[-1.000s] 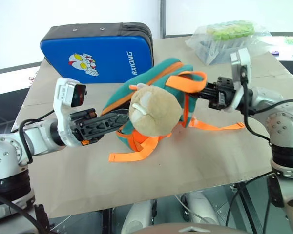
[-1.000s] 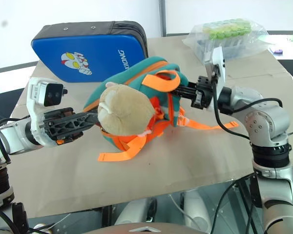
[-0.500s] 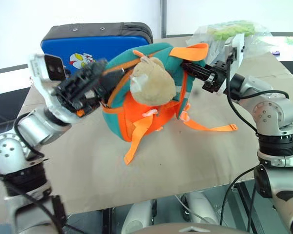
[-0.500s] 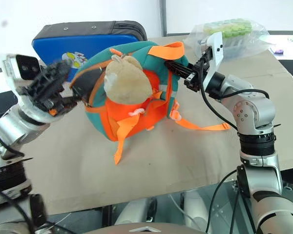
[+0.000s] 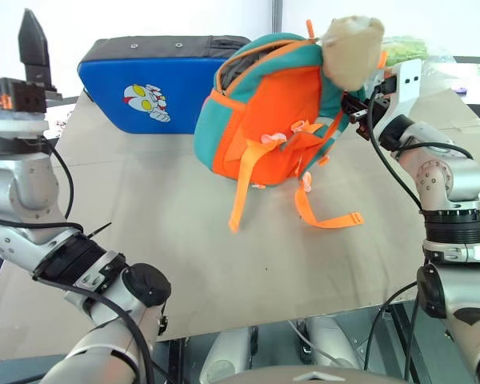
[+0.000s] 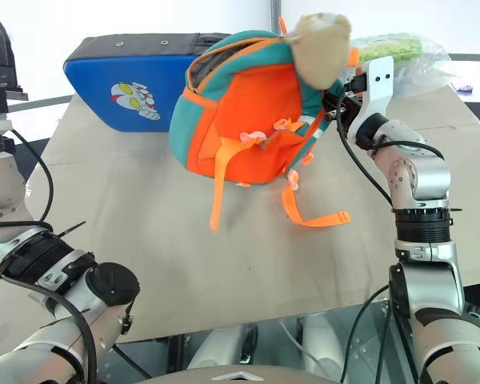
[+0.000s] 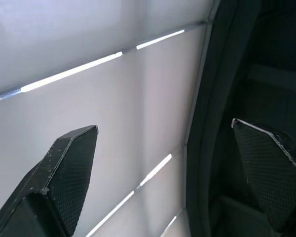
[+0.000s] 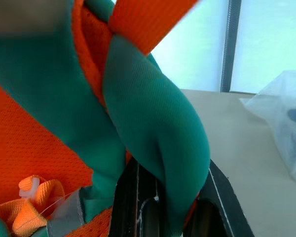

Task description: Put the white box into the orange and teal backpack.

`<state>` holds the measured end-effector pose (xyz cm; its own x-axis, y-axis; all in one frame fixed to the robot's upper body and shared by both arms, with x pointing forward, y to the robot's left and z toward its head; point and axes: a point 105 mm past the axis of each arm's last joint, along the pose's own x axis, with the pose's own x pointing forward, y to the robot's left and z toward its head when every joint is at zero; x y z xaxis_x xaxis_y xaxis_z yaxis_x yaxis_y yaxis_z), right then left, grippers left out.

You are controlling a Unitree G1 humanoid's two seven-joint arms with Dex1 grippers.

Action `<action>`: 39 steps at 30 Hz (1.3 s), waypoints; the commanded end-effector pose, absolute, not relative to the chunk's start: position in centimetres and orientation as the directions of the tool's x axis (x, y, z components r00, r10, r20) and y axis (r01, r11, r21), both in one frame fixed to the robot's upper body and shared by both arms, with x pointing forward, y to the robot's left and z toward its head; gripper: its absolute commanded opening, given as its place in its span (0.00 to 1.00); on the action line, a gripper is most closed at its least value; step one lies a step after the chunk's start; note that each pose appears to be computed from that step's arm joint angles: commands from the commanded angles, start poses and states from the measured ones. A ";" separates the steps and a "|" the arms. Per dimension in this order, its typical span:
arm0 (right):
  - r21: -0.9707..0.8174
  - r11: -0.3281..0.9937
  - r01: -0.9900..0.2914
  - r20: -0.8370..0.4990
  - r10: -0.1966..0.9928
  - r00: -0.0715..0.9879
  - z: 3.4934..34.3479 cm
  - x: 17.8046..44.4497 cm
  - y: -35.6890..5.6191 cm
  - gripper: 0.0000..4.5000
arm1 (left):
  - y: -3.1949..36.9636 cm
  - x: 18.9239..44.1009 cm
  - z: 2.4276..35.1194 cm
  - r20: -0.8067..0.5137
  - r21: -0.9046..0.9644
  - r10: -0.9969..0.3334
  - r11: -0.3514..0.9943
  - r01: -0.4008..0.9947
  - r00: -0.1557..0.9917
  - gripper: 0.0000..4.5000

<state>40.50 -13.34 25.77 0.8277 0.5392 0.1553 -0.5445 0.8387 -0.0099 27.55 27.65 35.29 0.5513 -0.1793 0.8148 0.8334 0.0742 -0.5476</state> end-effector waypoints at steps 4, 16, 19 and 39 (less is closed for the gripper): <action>-0.053 0.725 -0.686 0.296 0.668 0.683 29.5 37.2 -10.5 0.00 | 18.2 26.8 31.4 0.494 -0.487 -0.678 0.302 0.819 0.544 0.99; -0.079 0.487 -0.870 0.377 0.822 0.427 32.5 31.0 -6.2 0.00 | 14.6 23.4 30.1 0.386 -0.412 -0.860 0.163 0.896 0.334 0.99; -0.076 0.466 -0.882 0.372 0.834 0.409 32.2 30.6 -5.5 0.00 | 15.0 22.2 29.1 0.343 -0.452 -0.890 0.126 0.883 0.302 0.99; -0.052 0.449 -0.892 0.345 0.846 0.406 31.3 30.7 -4.3 0.00 | 11.8 19.0 24.9 0.235 -0.548 -0.963 -0.018 0.836 0.133 0.99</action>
